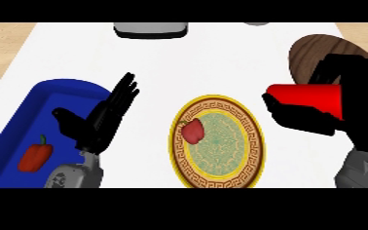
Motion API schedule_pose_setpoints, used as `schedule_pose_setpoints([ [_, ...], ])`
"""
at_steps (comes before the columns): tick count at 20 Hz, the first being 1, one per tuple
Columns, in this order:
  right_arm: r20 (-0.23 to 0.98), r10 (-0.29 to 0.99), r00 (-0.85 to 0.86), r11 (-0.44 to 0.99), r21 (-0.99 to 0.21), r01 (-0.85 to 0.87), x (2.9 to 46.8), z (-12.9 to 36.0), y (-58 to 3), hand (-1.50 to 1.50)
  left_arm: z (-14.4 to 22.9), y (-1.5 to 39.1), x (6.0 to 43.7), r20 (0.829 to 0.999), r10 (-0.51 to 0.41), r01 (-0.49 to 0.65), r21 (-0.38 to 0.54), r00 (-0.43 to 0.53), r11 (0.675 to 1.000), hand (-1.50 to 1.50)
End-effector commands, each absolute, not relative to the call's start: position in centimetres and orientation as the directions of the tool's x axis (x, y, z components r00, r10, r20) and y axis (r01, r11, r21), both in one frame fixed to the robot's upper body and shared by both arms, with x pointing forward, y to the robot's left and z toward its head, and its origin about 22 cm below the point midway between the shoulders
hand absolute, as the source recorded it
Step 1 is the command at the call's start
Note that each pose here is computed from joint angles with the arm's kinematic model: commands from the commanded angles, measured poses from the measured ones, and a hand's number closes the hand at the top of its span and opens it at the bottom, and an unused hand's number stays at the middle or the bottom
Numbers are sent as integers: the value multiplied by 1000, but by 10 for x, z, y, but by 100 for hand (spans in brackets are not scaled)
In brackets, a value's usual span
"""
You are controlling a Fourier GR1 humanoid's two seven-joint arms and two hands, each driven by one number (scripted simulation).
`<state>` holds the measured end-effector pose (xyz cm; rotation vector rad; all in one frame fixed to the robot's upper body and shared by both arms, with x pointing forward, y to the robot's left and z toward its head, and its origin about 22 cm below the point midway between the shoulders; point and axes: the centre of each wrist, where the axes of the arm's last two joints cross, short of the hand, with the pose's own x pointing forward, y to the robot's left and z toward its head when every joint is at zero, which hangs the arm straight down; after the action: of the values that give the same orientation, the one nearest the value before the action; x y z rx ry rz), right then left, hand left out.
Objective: Pick the can from the plate and place it in the bowl
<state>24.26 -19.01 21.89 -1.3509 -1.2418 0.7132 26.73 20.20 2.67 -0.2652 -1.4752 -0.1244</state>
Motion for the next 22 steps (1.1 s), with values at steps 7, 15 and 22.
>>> schedule_pose_setpoints([
  [7, 268, 893, 362, 151, -935, 321, 292, 232, -261, 150, 15, 189, 267, 992, 96, 235, -112, 78, 966, 0],
  [15, 333, 869, 366, 203, -914, 351, 348, 194, -316, 150, 14, 202, 261, 992, 83, 251, -104, 92, 963, 0],
  [22, 217, 877, 428, 79, -945, 316, 382, 161, -381, 150, 51, 196, 270, 994, 72, 278, -91, 77, 956, 0],
])
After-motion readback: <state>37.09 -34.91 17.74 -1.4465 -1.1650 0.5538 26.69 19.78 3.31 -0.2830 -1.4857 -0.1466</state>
